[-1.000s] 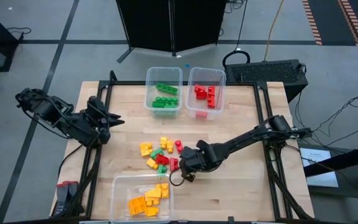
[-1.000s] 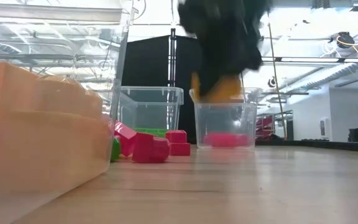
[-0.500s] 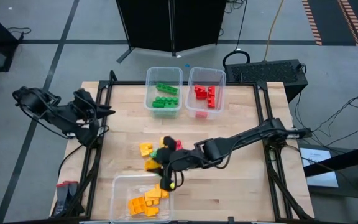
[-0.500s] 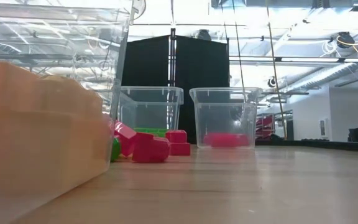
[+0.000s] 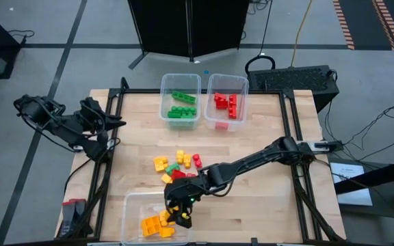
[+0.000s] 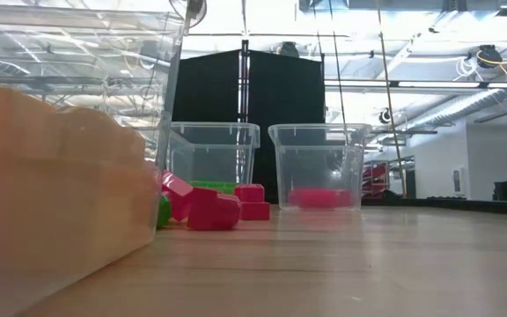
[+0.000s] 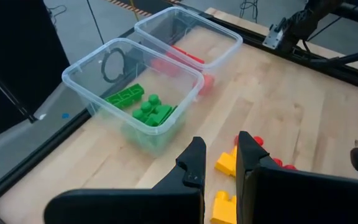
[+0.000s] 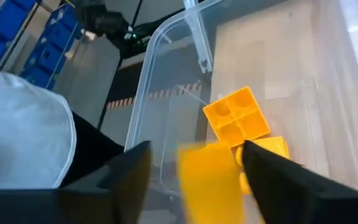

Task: Sort blocks
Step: Put the yellow game piece into the bottom transparent bin, then put the red game piece into the top right transparent bin

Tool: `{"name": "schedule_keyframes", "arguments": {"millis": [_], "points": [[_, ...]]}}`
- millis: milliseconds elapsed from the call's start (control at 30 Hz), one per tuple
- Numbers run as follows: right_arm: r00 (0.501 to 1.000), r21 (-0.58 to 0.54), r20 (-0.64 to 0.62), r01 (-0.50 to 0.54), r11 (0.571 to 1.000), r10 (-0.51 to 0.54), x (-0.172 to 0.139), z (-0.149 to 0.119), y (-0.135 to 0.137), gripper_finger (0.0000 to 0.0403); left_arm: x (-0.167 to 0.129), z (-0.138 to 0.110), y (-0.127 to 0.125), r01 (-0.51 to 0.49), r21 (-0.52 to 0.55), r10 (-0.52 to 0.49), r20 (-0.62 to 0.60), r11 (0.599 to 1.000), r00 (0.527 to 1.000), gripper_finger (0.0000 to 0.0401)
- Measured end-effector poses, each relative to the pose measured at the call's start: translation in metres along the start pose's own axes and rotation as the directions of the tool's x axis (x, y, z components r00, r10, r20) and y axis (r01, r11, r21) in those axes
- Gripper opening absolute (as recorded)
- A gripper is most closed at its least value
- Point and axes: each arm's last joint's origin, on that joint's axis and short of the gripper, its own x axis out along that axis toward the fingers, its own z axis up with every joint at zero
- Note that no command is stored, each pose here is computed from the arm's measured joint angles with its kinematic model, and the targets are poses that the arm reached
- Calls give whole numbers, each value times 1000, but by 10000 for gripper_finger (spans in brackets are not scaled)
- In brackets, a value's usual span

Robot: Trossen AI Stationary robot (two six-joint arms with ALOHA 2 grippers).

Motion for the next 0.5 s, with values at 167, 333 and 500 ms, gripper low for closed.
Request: {"name": "schedule_keyframes", "arguments": {"millis": [167, 333, 500], "points": [[1000, 36, 15, -9, 999, 9, -7, 7, 5, 310, 0, 0, 0, 16, -2, -16, -16, 1000, 1000, 0], [1000, -31, 8, 11, 999, -10, -46, 35, 25, 304, 0, -1, -1, 27, -18, -27, -28, 999, 999, 0], [947, -152, -30, 311, 938, -319, -103, 48, 35, 290, 0, -1, -1, 29, -24, -30, -34, 999, 999, 0]]}}
